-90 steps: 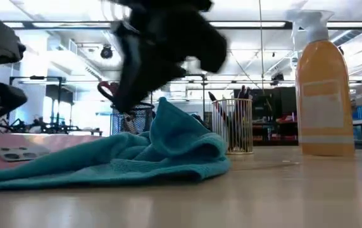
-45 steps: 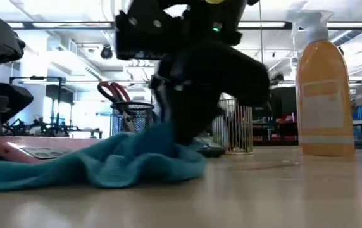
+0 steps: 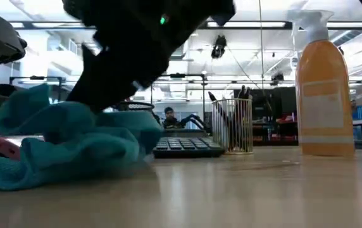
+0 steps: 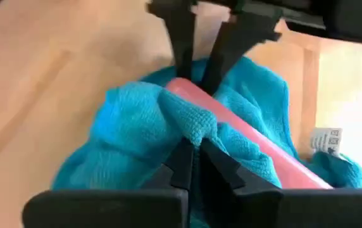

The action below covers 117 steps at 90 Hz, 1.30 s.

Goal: Apply microfiber cloth
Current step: Wipe the front and back of the cellphone with the blue microfiber cloth

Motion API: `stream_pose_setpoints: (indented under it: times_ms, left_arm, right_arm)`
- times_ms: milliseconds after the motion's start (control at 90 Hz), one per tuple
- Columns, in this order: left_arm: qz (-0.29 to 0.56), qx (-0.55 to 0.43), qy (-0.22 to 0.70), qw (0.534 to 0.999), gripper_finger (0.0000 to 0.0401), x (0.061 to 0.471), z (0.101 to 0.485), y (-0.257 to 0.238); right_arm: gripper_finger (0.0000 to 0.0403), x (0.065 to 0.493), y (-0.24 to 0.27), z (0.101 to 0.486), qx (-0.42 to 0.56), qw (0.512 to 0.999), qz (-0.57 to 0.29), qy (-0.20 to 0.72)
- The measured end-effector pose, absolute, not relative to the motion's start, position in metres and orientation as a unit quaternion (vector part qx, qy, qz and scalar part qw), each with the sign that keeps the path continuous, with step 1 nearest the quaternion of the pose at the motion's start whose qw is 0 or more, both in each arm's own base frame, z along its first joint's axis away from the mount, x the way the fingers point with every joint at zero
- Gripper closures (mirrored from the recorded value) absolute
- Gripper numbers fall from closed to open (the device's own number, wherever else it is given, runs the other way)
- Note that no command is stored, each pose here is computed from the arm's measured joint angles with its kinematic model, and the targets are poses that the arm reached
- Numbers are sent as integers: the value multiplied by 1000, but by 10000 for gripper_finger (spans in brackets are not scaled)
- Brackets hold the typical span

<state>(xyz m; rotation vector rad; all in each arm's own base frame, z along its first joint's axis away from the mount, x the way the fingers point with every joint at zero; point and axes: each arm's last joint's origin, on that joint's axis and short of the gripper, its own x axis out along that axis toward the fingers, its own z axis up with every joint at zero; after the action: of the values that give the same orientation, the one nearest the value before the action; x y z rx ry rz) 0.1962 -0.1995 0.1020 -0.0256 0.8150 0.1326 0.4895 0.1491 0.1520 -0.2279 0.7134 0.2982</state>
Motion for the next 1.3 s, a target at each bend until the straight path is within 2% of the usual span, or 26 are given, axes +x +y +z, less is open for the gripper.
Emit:
stream_pose_setpoints:
  times_ms: [200,511,722,933,1156,1300]
  left_arm:
    - [60,-4,395,917,381,196,102,-200]
    - [59,-15,392,918,381,196,102,-201]
    - [59,-16,392,918,381,195,102,-202]
    - [59,-17,393,918,381,195,102,-202]
    - [59,-15,394,917,381,194,102,-202]
    - [58,-12,395,917,381,194,102,-202]
  right_arm:
    - [403,502,153,132,-92,938,147,300]
    - [403,499,129,120,-173,918,-28,355]
    - [403,501,125,123,-182,920,-49,344]
    - [403,504,88,113,-151,918,-114,349]
    - [403,499,101,101,-91,944,-61,312]
    - [403,494,139,102,-64,960,38,271]
